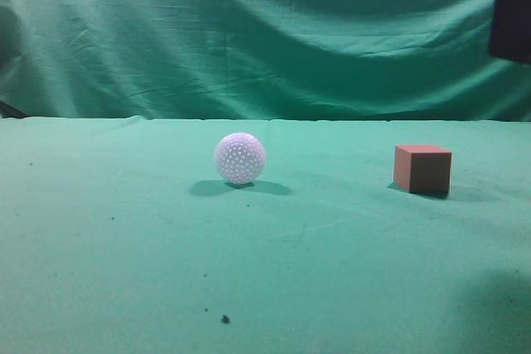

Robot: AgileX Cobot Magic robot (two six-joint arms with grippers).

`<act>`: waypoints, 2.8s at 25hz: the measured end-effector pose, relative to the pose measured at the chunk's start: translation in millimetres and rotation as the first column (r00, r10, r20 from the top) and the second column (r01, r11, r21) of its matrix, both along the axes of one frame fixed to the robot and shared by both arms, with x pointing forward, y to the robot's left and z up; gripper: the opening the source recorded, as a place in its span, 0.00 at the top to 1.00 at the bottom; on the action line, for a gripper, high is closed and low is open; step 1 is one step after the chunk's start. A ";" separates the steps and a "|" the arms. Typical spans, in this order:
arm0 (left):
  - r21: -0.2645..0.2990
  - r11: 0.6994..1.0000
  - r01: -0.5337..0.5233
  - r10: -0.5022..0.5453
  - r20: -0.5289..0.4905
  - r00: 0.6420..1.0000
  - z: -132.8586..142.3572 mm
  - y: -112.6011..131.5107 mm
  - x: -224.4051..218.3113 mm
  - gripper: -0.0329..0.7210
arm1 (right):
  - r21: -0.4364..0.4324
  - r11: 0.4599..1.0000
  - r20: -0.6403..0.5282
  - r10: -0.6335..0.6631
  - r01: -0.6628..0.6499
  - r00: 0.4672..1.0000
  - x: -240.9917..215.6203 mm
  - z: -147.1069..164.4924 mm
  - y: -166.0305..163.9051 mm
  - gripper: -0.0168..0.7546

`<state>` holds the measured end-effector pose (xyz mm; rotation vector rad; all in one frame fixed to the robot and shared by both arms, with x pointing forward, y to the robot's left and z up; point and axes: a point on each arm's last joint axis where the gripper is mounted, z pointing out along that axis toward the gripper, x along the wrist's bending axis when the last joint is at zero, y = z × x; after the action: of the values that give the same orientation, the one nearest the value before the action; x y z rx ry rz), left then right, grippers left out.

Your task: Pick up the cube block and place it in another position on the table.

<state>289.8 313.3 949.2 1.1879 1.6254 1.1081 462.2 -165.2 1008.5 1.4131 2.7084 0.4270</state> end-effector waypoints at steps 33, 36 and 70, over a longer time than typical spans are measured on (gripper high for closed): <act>0.000 1.000 0.000 0.000 0.000 1.000 0.0 0.0 0.0 0.64 | -0.084 0.969 0.158 -0.219 0.234 0.963 94.6 -25.7 28.6 0.68; 0.000 1.000 0.000 0.000 0.000 1.000 0.0 0.0 0.0 0.64 | -0.013 0.963 0.245 -0.258 0.269 0.935 118.5 1.4 27.3 0.68; 0.000 1.000 0.000 0.000 0.000 1.000 0.0 0.0 0.0 0.64 | -0.049 0.914 0.111 -0.396 0.403 0.912 169.6 -4.7 15.0 0.76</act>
<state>289.8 313.3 949.2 1.1879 1.6254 1.1081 631.8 -150.2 1003.7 1.8130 2.2485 0.3548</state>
